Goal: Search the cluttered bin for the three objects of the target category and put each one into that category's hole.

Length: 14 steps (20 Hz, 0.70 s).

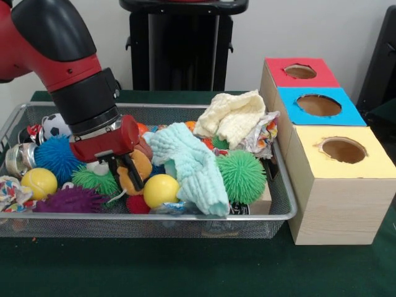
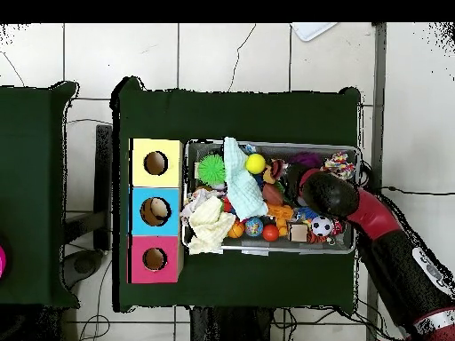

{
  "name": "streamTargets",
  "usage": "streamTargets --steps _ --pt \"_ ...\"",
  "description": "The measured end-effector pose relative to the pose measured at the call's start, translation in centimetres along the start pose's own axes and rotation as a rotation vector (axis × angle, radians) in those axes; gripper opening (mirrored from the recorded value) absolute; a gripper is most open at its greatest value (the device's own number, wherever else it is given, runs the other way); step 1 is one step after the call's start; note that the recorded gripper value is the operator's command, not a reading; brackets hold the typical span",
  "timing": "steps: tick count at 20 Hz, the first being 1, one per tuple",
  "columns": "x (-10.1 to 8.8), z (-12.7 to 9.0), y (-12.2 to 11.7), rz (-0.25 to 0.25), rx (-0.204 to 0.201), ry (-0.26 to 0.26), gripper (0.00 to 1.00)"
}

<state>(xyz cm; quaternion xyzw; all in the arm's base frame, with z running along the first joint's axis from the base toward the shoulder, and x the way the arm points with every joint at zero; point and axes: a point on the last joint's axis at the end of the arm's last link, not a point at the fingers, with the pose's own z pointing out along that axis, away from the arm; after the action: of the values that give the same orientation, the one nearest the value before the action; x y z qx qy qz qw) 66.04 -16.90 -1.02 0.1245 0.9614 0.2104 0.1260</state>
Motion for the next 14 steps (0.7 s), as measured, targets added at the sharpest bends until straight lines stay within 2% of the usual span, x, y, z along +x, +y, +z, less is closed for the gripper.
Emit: streamTargets --steps 8,14 --pt "0.4 -0.6 1.5 -0.027 0.000 0.037 0.00" --pt "1.7 -1.6 2.7 -0.042 -0.007 0.107 0.00"
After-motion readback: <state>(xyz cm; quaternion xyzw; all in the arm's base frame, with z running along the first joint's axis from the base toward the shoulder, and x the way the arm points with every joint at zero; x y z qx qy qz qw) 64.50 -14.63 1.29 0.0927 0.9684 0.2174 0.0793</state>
